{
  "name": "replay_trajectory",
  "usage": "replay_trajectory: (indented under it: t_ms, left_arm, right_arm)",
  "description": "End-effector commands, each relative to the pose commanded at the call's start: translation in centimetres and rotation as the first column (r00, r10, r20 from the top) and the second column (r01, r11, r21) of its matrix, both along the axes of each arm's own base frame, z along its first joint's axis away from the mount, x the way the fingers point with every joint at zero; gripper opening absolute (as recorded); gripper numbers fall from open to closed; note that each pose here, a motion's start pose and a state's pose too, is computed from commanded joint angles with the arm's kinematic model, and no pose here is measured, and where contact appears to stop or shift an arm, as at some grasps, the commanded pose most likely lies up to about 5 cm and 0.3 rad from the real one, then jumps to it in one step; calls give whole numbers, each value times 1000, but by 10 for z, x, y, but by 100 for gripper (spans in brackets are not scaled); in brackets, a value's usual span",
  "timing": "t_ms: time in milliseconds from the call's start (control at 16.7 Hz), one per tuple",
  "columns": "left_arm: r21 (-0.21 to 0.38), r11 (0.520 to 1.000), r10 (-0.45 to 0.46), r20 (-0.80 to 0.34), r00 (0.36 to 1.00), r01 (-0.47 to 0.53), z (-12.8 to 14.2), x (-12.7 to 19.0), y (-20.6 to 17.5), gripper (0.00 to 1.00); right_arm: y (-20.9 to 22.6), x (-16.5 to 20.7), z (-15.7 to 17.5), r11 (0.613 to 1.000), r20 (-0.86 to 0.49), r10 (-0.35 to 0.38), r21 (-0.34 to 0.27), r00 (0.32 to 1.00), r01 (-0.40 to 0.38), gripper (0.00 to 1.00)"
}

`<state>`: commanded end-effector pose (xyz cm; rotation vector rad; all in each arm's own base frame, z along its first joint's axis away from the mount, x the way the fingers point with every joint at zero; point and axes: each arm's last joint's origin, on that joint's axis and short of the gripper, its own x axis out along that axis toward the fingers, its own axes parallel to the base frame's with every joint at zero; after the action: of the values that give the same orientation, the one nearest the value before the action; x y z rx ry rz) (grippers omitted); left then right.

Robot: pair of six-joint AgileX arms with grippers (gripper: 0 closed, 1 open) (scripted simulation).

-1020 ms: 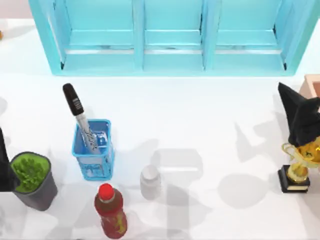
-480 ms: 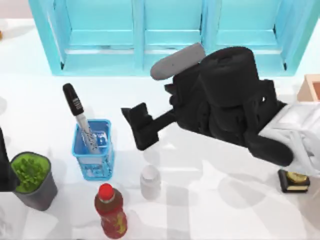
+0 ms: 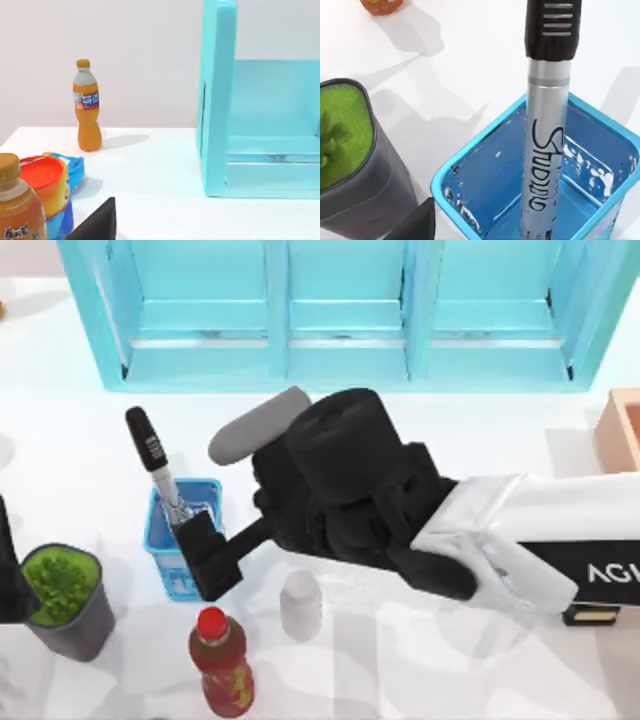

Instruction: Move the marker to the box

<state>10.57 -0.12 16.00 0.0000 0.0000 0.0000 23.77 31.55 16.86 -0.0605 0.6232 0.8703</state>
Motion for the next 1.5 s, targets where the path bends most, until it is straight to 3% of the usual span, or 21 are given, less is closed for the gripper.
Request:
replay_trajectory:
  t_ms: [360,720,1140,1500]
  left_arm:
    - [0,1000,0,0,1000,0,0,0,0,100]
    - [0,1000,0,0,1000,0,0,0,0,100]
    - [0,1000,0,0,1000,0,0,0,0,100]
    - [0,1000,0,0,1000,0,0,0,0,100]
  right_arm:
    - [5,15,-6,1000,0,-1,0,1000,1,100]
    - [51,48,-43,1000,2,-5,1,1000,5,100]
    - [70,48,-53,1000,0,0,0,1000,0,100]
    - [70,48,-53,1000,0,0,0,1000,0,55]
